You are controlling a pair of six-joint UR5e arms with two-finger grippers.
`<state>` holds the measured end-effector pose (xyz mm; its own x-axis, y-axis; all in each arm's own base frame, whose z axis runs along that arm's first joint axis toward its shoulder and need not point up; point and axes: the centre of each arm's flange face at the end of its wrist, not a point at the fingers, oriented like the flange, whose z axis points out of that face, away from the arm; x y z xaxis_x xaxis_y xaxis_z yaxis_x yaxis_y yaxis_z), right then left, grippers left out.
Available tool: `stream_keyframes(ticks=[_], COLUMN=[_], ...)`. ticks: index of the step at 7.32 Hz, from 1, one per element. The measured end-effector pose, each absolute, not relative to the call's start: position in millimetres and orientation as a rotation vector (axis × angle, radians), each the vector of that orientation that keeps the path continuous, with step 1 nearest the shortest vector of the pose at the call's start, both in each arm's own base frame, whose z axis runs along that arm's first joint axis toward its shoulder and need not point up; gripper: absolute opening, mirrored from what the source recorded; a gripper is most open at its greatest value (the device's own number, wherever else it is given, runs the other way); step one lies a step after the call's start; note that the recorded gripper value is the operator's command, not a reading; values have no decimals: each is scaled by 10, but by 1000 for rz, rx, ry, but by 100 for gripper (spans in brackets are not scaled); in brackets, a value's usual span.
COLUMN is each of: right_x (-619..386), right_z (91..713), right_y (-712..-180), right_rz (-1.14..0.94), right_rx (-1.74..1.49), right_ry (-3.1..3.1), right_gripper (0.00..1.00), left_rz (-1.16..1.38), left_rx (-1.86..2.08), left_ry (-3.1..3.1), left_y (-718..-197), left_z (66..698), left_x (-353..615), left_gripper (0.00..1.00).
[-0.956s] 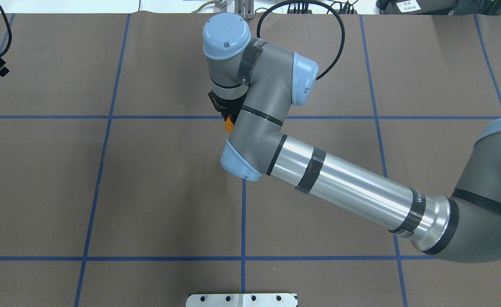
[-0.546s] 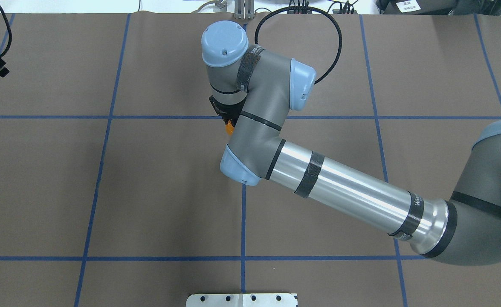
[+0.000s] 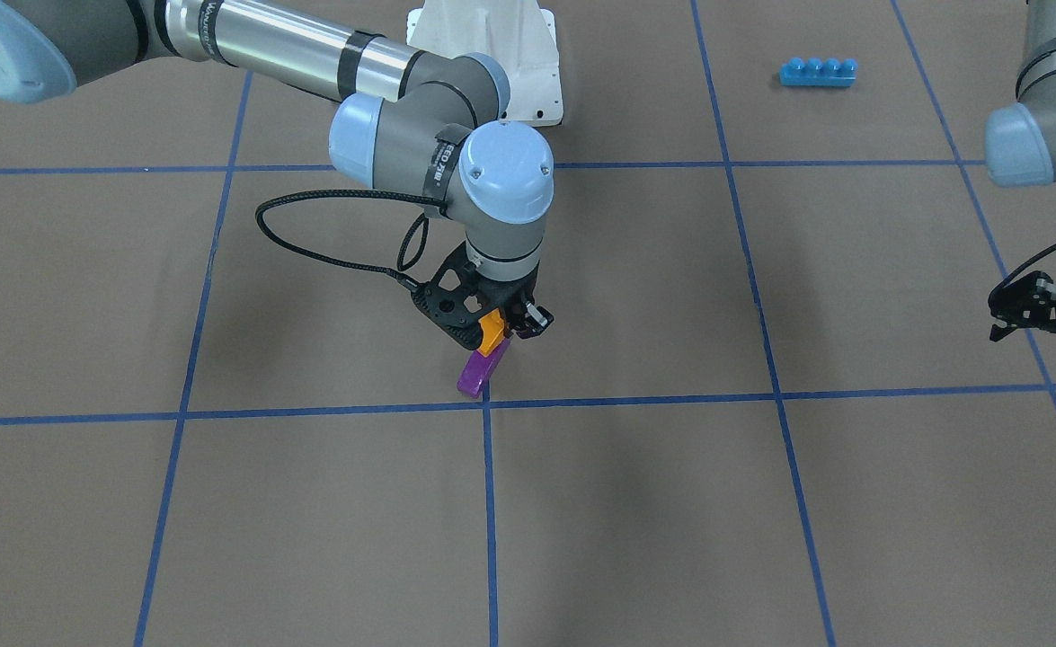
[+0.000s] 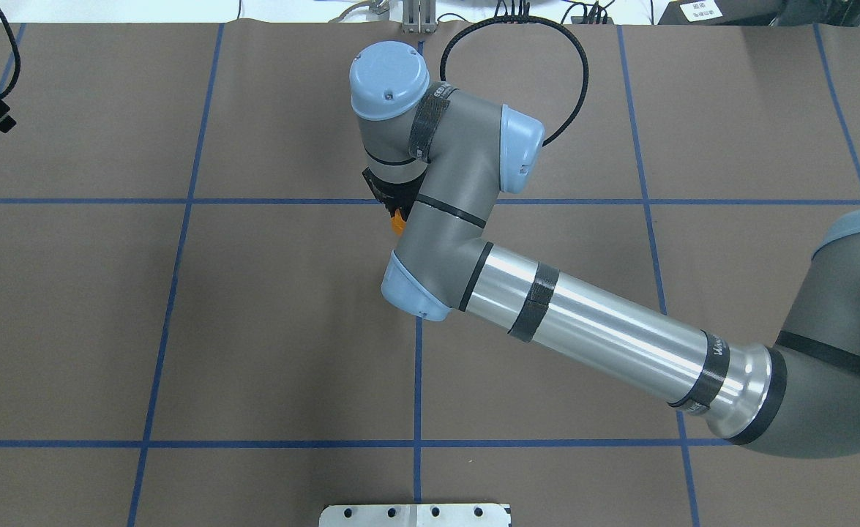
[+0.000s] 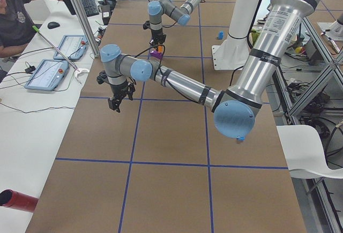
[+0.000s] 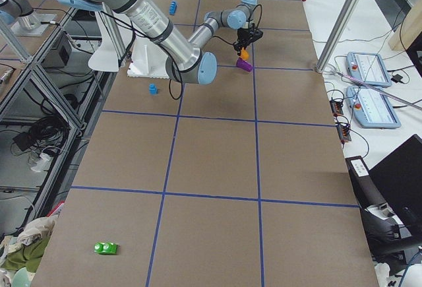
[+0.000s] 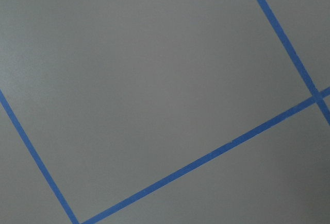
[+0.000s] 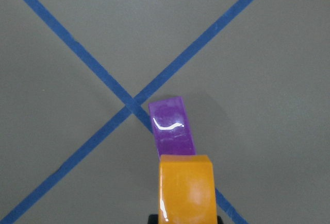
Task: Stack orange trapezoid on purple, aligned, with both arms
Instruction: 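Align and lower the orange block onto the purple block with the right gripper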
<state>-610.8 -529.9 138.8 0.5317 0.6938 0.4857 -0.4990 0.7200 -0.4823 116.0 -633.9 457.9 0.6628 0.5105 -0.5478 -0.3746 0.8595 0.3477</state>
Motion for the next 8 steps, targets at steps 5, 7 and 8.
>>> stream_keyframes(ticks=[5, 7, 8], right_x=[-6151, -6156, -6156], right_z=[1498, 1501, 1502], right_y=[-5254, -5249, -5250], right_rz=[717, 713, 710], right_rx=[-305, -303, -301], right_ry=[-700, -701, -701], right_gripper=[0, 0, 0], left_rz=[508, 509, 509], left_rx=[215, 216, 216], left_ry=[682, 682, 682], left_y=[-6333, -6331, -6331], left_z=[4562, 4556, 4555], left_x=[1178, 1178, 1178], left_gripper=[100, 100, 100])
